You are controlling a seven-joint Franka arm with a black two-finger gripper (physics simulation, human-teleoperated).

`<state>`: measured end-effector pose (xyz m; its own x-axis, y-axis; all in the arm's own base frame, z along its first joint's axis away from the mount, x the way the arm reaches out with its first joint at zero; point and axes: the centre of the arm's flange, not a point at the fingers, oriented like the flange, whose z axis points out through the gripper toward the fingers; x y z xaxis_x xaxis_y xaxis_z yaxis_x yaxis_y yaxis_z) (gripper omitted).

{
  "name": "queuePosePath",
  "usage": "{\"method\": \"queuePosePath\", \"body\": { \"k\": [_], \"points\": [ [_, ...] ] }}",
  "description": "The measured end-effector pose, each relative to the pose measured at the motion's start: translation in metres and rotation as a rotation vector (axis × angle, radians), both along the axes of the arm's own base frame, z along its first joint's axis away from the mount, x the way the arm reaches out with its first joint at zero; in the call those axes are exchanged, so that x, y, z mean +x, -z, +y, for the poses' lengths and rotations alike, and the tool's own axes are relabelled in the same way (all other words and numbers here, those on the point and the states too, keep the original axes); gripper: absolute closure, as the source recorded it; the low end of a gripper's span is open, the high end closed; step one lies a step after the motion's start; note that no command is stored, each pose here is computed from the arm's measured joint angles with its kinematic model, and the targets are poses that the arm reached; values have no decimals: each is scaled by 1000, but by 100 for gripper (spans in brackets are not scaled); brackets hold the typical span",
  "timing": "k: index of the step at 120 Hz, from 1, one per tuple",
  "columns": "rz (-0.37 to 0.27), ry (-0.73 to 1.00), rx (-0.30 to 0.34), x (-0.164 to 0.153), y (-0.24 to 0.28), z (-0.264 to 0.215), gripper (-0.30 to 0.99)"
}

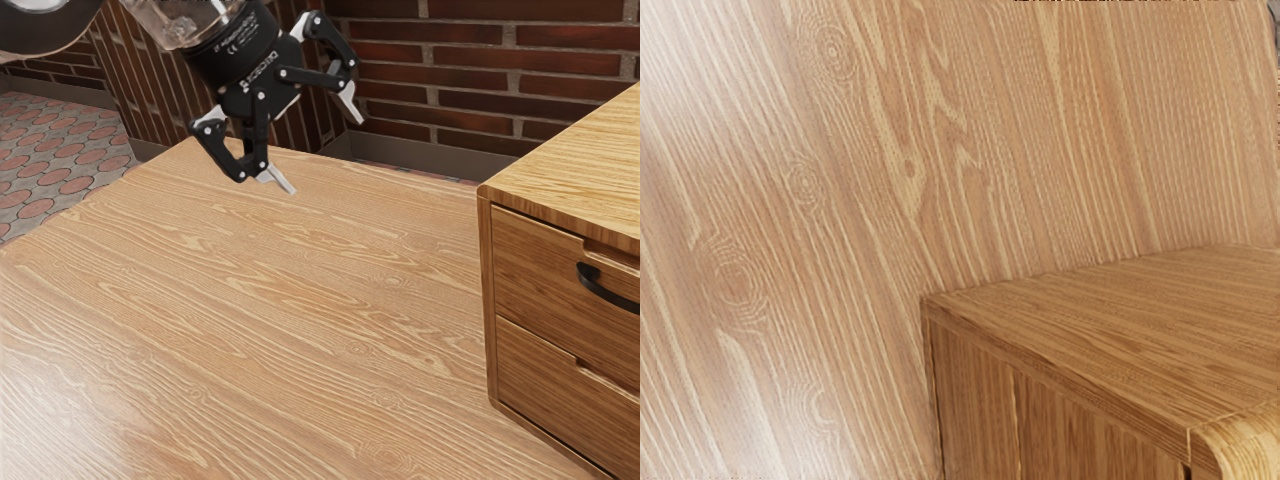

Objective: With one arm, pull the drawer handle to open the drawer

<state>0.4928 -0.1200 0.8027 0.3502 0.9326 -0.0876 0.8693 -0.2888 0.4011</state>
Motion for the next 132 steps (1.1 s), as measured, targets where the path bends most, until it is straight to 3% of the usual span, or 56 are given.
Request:
{"method": "queuePosePath", "body": {
  "k": [35,74,102,132],
  "points": [
    [-18,-55,-50,18,15,29,7],
    [-9,31,-81,31,31,-22,10],
    [-18,128,-87,10,28,-75,12],
    [-8,176,-103,25,54,-112,18]
  ]
}}
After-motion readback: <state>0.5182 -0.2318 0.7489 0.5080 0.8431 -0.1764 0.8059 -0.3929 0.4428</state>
